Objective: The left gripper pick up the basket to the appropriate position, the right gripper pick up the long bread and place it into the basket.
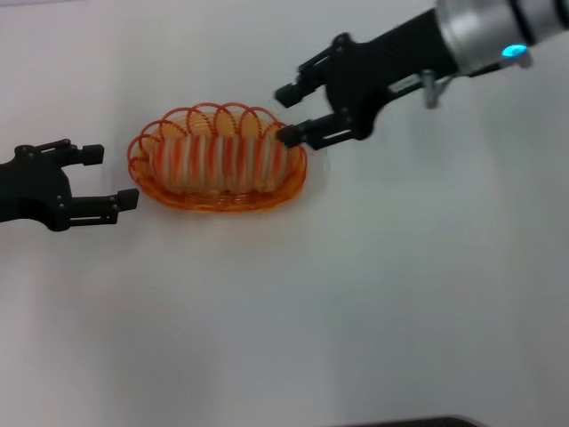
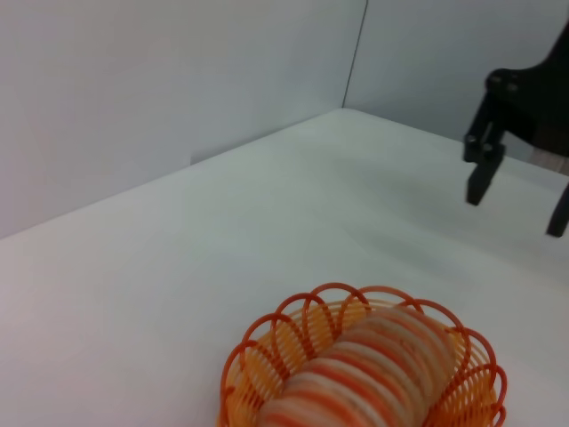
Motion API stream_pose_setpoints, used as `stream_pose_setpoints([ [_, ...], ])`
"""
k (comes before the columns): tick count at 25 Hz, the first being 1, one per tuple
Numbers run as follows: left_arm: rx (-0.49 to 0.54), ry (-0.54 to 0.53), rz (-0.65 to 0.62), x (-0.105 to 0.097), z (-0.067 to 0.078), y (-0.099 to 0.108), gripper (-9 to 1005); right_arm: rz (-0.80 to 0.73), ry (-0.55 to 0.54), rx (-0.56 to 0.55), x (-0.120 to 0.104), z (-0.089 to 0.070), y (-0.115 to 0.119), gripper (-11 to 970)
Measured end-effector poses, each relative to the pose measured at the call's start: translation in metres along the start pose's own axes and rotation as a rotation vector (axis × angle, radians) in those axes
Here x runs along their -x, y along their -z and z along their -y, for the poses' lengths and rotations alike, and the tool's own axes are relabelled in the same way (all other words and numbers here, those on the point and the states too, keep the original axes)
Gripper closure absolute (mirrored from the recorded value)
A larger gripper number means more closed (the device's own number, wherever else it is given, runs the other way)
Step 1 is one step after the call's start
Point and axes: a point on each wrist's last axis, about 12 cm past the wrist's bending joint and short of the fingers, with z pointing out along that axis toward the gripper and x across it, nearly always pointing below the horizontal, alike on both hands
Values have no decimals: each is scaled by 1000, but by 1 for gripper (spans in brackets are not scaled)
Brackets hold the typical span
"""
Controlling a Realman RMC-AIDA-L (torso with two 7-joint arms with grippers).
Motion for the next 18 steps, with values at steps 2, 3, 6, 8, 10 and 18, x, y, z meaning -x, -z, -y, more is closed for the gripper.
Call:
stream_pose_setpoints([
  [2, -3, 5, 10, 1, 0, -1, 119, 39, -25, -12, -14, -4, 13, 444],
  [3, -4, 7, 12, 1, 0, -2, 120, 54, -37, -18, -20, -6, 18, 445],
  [6, -7, 15, 26, 1, 1, -3, 120, 75, -73, -31, -39, -14, 30, 446],
  [8, -7, 23, 36, 2, 1, -3, 120, 82, -98, -44, -51, -18, 37, 446],
  [10, -8, 27, 37, 2, 1, -4, 120, 97, -123, -62, -63, -24, 45, 447],
  [18, -4, 54, 62, -2, 2, -2, 121, 153, -203, -91, -97, -47, 67, 449],
])
